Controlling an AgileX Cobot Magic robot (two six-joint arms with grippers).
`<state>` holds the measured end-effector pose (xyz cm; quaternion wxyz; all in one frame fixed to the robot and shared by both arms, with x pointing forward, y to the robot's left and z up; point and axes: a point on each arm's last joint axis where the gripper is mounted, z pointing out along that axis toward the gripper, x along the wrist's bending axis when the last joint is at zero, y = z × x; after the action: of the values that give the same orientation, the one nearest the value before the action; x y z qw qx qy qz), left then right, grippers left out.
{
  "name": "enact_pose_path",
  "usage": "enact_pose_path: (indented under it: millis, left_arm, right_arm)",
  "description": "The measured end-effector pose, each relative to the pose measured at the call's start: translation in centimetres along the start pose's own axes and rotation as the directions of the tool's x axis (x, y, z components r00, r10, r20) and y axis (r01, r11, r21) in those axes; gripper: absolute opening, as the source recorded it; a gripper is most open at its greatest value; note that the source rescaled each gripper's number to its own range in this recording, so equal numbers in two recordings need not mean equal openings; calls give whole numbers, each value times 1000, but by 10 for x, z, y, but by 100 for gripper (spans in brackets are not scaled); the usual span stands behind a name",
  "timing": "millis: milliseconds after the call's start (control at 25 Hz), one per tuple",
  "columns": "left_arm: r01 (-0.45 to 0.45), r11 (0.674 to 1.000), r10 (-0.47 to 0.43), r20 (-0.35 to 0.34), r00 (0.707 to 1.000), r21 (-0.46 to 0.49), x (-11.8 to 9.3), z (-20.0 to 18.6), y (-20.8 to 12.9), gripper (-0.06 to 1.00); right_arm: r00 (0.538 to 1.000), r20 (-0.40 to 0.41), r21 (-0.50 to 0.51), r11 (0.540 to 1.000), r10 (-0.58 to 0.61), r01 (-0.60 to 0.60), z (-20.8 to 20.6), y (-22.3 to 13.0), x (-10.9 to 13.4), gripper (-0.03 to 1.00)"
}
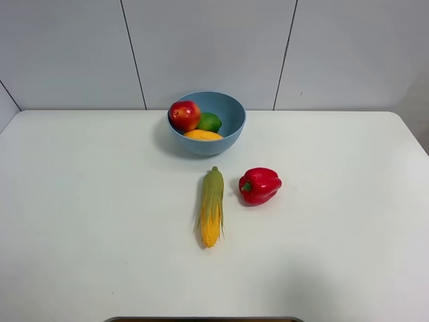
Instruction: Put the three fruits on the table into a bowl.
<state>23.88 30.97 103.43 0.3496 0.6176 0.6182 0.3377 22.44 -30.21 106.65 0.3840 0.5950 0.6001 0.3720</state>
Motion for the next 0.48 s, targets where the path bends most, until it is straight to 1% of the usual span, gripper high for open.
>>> enact_pose_path:
  millis: [360,480]
  left_arm:
    - [0,1000,0,0,1000,0,0,0,0,99]
    - [14,1000,-14,-23,1000,-1,0,0,0,99]
  right_arm:
    - [1000,0,0,1000,0,0,0,0,0,0]
    - [1000,0,0,1000,0,0,0,0,0,0]
